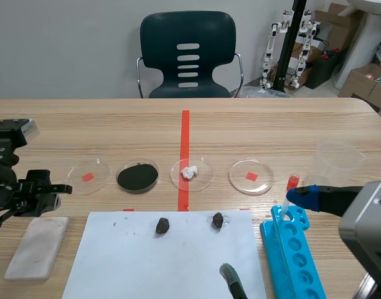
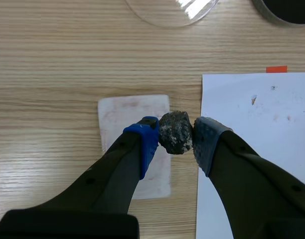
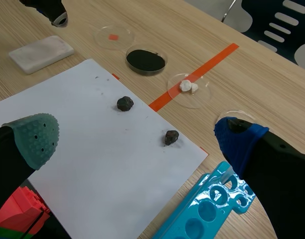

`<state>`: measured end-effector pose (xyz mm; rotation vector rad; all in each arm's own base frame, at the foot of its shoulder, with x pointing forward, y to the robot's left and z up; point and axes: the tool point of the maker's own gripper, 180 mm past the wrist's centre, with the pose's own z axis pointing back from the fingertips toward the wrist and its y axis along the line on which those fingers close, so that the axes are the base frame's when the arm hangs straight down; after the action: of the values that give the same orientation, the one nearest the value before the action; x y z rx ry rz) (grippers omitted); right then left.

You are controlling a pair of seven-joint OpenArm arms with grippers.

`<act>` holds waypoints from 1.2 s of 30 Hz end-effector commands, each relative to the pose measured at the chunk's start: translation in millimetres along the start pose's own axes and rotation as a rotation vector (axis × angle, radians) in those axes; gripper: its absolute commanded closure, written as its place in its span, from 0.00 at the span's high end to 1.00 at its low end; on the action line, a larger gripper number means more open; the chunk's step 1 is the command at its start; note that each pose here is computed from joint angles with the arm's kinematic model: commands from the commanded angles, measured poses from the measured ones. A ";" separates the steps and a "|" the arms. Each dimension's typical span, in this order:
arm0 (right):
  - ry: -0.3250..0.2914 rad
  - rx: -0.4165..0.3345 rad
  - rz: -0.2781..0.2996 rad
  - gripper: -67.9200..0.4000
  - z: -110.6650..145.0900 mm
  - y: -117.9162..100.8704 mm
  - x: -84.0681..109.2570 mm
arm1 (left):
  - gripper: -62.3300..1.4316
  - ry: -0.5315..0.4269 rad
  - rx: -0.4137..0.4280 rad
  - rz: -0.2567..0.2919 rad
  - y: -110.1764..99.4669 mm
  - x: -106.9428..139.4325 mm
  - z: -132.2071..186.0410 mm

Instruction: Rub the mineral on the streak plate

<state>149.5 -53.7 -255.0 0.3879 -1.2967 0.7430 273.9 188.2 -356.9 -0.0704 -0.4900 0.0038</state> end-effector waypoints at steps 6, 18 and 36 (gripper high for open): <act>-0.037 -0.011 0.004 1.00 -1.0 -3.1 10.8 | 0.18 0.077 0.025 -0.018 -7.8 2.1 -13.5; -0.036 -0.011 0.004 1.00 -1.0 -3.1 10.8 | 0.18 0.183 0.117 0.038 6.7 -5.9 -34.9; -0.036 -0.011 0.004 1.00 -1.0 -3.1 10.8 | 0.18 0.229 0.167 0.083 26.1 -12.0 -44.2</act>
<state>149.5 -53.7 -255.0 0.3884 -1.2966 0.7428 276.8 209.6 -409.7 0.0713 -0.2340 0.1133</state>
